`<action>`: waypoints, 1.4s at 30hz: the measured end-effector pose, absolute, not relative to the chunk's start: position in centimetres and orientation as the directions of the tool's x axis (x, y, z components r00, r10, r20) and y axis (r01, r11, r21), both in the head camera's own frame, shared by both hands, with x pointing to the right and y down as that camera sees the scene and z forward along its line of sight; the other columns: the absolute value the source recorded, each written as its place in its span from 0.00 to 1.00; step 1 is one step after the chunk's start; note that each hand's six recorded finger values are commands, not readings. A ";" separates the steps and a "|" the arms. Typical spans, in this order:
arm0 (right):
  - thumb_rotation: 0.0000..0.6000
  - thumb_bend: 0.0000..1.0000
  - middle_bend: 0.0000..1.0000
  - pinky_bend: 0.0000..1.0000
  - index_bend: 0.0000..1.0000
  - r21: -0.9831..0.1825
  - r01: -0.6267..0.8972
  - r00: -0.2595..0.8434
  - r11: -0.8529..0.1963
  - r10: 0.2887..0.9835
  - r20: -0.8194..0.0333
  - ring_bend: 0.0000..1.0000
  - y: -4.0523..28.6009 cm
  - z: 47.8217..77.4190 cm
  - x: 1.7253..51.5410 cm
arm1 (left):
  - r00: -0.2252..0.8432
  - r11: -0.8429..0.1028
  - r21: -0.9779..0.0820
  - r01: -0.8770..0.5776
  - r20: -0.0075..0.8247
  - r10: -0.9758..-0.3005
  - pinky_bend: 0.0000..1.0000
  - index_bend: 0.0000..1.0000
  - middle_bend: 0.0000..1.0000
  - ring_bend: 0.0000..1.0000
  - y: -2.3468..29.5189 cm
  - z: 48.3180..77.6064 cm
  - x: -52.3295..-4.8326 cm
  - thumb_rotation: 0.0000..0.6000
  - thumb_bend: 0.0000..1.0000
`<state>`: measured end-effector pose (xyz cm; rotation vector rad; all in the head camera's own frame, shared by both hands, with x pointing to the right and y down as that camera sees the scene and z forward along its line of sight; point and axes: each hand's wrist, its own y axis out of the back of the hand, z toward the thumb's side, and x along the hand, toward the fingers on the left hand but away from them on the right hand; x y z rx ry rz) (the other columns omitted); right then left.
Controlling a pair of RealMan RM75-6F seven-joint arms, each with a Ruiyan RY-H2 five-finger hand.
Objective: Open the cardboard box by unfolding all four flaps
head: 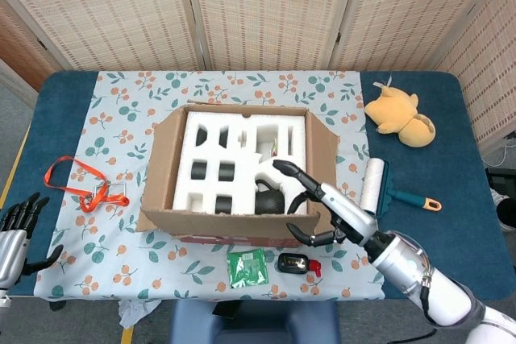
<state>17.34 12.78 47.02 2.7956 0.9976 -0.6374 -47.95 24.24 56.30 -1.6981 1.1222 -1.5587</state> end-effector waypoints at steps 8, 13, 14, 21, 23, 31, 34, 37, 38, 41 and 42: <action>1.00 0.51 0.00 0.39 0.00 -0.056 0.562 0.723 -0.825 0.523 -0.450 0.00 18.1 46.9 19.7 | -0.016 -0.486 -0.856 -0.178 0.496 -0.868 0.00 0.00 0.00 0.00 24.6 56.4 -46.8 1.00 0.35; 1.00 0.51 0.00 0.39 0.00 -0.027 0.566 0.713 -0.824 0.505 -0.486 0.00 21.5 47.1 21.3 | 0.003 -0.492 -0.854 -0.170 0.499 -0.867 0.00 0.00 0.00 0.00 24.8 56.4 -46.2 1.00 0.35; 1.00 0.51 0.00 0.38 0.00 -0.024 0.565 0.712 -0.825 0.502 -0.491 0.00 22.0 47.1 21.5 | 0.006 -0.494 -0.853 -0.170 0.500 -0.866 0.00 0.00 0.00 0.00 24.9 56.4 -46.1 1.00 0.35; 1.00 0.51 0.00 0.02 0.00 -0.155 0.526 0.700 -0.836 0.529 -0.479 0.00 22.9 47.5 23.2 | 0.021 -0.493 -0.854 -0.167 0.497 -0.867 0.00 0.00 0.00 0.00 24.9 56.3 -45.8 1.00 0.35; 1.00 0.51 0.00 0.00 0.00 -0.263 0.502 0.684 -0.824 0.565 -0.462 0.00 22.3 47.7 24.2 | 0.029 -0.495 -0.853 -0.166 0.497 -0.867 0.00 0.00 0.00 0.00 25.0 56.2 -45.7 1.00 0.35; 1.00 0.51 0.00 0.00 0.00 -0.687 0.240 0.540 -0.685 0.683 -0.492 0.00 21.2 51.4 31.2 | 0.032 -0.490 -0.858 -0.153 0.491 -0.871 0.00 0.00 0.00 0.00 25.0 56.0 -45.6 1.00 0.35; 1.00 0.51 0.00 0.00 0.00 -0.796 0.128 0.468 -0.592 0.744 -0.477 0.00 21.6 52.8 33.3 | 0.026 -0.486 -0.862 -0.146 0.488 -0.873 0.00 0.00 0.00 0.00 25.1 56.1 -45.6 1.00 0.35; 1.00 0.51 0.00 0.00 0.00 -0.860 0.038 0.384 -0.509 0.802 -0.458 0.00 22.3 54.0 35.7 | 0.032 -0.480 -0.866 -0.142 0.481 -0.876 0.00 0.00 0.00 0.00 25.1 56.0 -45.4 1.00 0.35; 1.00 0.51 0.00 0.00 0.00 -0.869 0.014 0.363 -0.494 0.813 -0.456 0.00 22.5 54.3 36.4 | 0.036 -0.479 -0.867 -0.140 0.479 -0.877 0.00 0.00 0.00 0.00 25.2 55.9 -45.3 1.00 0.35; 1.00 0.51 0.00 0.00 0.00 -0.882 -0.003 0.306 -0.471 0.840 -0.449 0.00 23.1 54.8 38.2 | 0.045 -0.480 -0.868 -0.128 0.478 -0.877 0.00 0.00 0.00 0.00 25.4 55.9 -44.9 1.00 0.35; 1.00 0.51 0.00 0.00 0.00 -0.884 0.011 0.282 -0.468 0.849 -0.446 0.00 23.2 54.9 38.9 | 0.047 -0.482 -0.867 -0.122 0.480 -0.876 0.00 0.00 0.00 0.00 25.5 56.0 -44.8 1.00 0.35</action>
